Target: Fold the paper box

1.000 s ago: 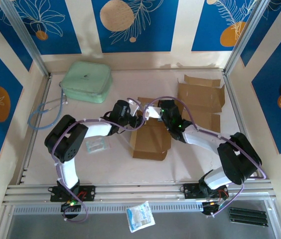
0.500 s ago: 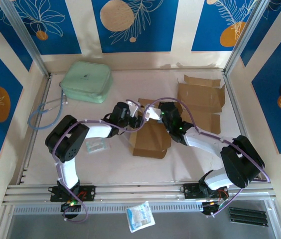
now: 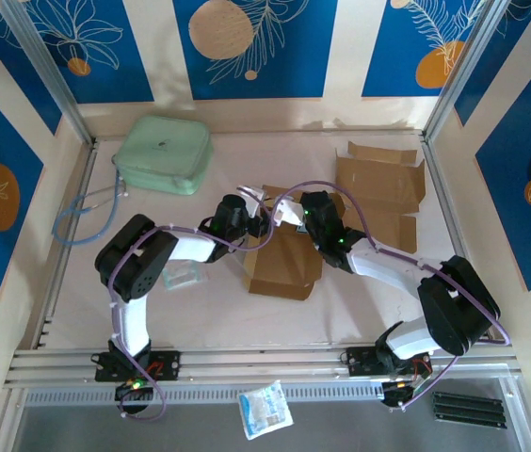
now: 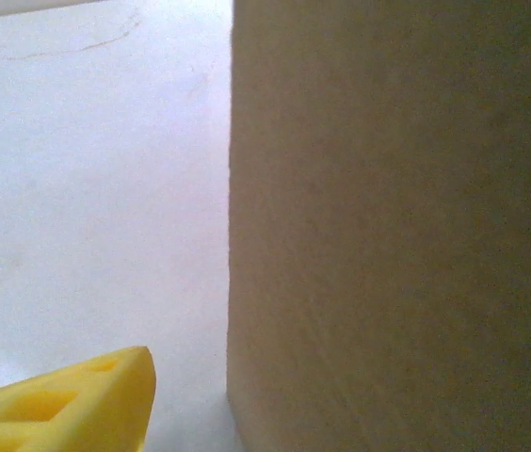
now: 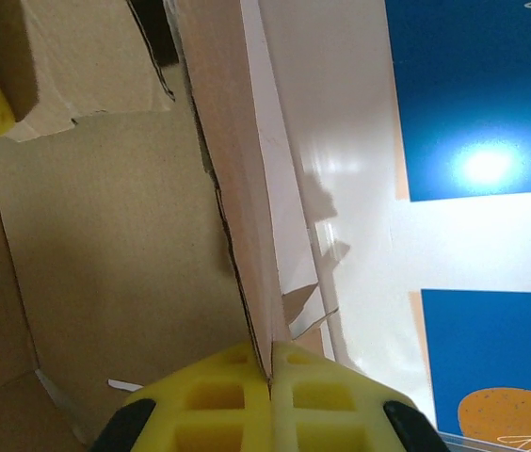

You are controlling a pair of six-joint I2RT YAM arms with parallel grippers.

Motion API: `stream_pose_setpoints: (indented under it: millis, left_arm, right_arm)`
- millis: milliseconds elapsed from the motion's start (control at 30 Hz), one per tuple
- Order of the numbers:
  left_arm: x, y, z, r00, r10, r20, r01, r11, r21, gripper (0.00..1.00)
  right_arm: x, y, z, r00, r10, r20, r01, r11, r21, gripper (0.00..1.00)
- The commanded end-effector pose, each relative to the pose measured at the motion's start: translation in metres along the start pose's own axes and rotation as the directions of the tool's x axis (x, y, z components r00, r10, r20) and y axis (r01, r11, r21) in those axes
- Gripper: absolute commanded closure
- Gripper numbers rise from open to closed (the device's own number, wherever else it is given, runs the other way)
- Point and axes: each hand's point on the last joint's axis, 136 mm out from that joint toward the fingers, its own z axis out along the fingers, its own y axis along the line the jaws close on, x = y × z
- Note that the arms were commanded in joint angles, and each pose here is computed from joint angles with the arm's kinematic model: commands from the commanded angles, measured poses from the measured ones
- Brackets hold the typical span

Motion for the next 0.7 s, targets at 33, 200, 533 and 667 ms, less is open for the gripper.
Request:
stream_pose_setpoints:
  millis: [33, 200, 533, 667]
  left_arm:
    - [0.021, 0.005, 0.005, 0.999, -0.005, -0.039, 0.002, 0.998, -0.067, 0.38]
    - [0.022, 0.008, 0.002, 0.999, -0.005, -0.034, 0.001, 0.995, -0.104, 0.43]
    - [0.011, 0.003, -0.005, 1.0, 0.004, 0.005, -0.003, 0.992, -0.125, 0.64]
    - [0.007, 0.001, -0.009, 1.0, 0.003, 0.018, -0.001, 0.992, -0.124, 0.6]
  right_arm:
    - [-0.023, 0.015, -0.002, 0.996, 0.044, 0.078, -0.038, 0.996, -0.076, 1.0]
    - [-0.022, 0.023, 0.0, 0.997, 0.038, 0.067, -0.032, 0.994, -0.101, 1.0]
    - [-0.025, 0.03, 0.002, 0.996, 0.048, 0.07, -0.039, 0.99, -0.133, 1.0]
    - [-0.025, 0.034, 0.004, 0.997, 0.05, 0.067, -0.04, 0.989, -0.144, 1.0]
